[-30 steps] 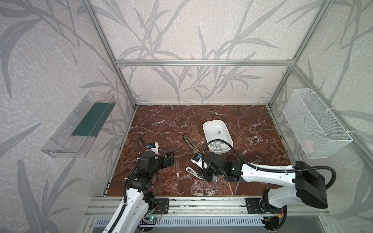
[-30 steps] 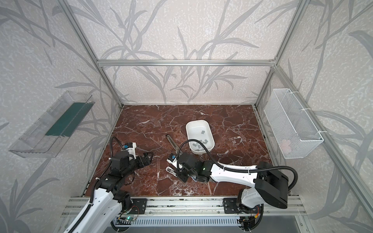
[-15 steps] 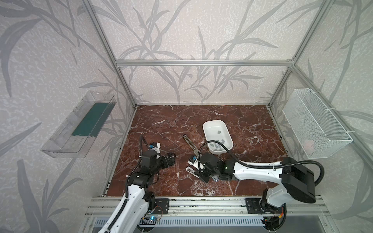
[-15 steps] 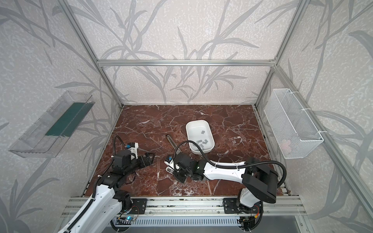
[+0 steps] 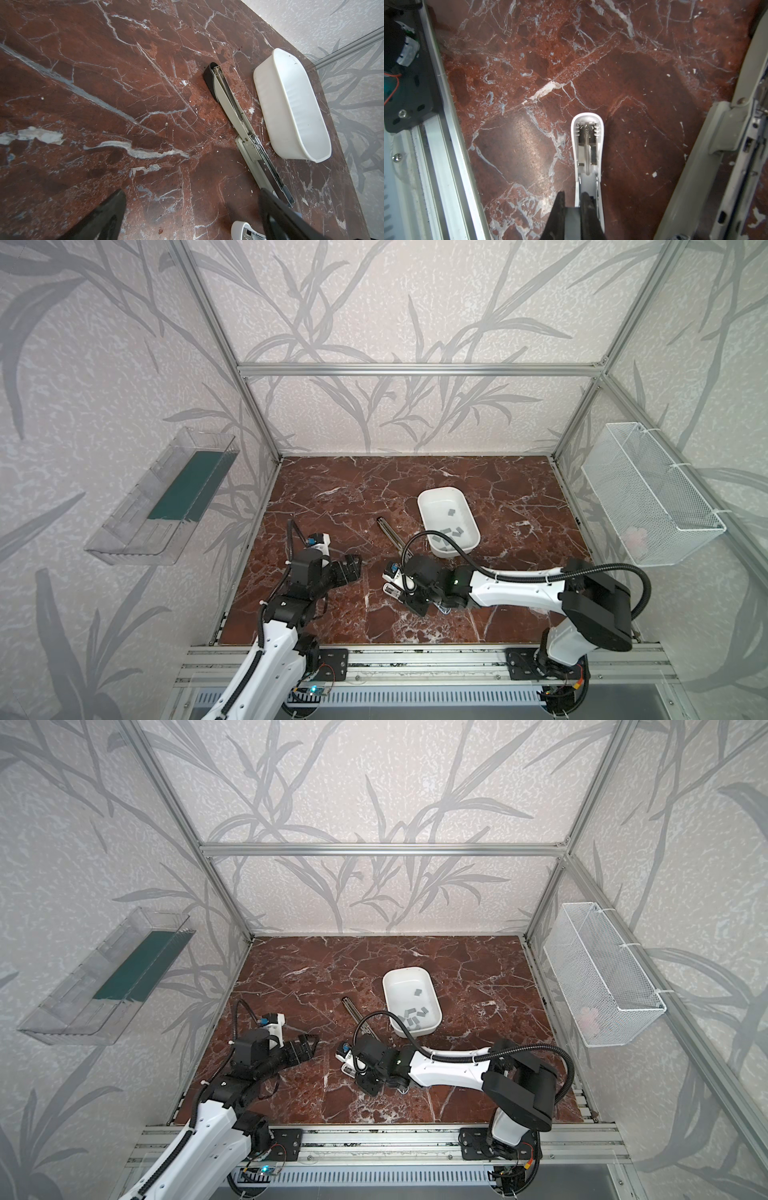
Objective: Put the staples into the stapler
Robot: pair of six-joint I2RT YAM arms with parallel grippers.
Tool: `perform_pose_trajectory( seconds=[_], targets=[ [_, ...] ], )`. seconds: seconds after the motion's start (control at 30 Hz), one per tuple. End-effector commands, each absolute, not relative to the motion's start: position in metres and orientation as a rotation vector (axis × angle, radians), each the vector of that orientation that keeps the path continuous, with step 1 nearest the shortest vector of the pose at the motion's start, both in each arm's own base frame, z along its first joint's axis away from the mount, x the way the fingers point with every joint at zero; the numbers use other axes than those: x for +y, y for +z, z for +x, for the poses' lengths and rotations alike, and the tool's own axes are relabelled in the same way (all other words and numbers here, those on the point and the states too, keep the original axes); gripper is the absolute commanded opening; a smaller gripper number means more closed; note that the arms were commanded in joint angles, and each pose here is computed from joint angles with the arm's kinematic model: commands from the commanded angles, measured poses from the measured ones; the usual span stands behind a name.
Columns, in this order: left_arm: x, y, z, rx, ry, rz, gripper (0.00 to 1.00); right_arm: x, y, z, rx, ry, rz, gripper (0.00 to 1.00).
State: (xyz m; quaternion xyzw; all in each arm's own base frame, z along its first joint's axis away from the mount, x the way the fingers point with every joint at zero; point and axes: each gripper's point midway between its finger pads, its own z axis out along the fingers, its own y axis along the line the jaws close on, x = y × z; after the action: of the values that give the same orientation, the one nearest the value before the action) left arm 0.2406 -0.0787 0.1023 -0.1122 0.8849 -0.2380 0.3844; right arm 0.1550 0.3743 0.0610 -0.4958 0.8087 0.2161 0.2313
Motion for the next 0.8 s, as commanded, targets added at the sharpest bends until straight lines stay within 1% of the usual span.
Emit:
perform_pose_trajectory(
  seconds=[0.0, 0.77],
  targets=[
    [-0.078, 0.1066, 0.2437, 2.231, -0.602, -0.275, 0.99, 0.3728, 0.0631, 0.1599, 2.221, 0.549, -1.371, 0.1],
    [-0.0781, 0.1068, 0.2448, 2.231, -0.601, -0.274, 0.99, 0.3694, 0.0533, 0.1686, 2.257, 0.486, -1.37, 0.09]
  ],
)
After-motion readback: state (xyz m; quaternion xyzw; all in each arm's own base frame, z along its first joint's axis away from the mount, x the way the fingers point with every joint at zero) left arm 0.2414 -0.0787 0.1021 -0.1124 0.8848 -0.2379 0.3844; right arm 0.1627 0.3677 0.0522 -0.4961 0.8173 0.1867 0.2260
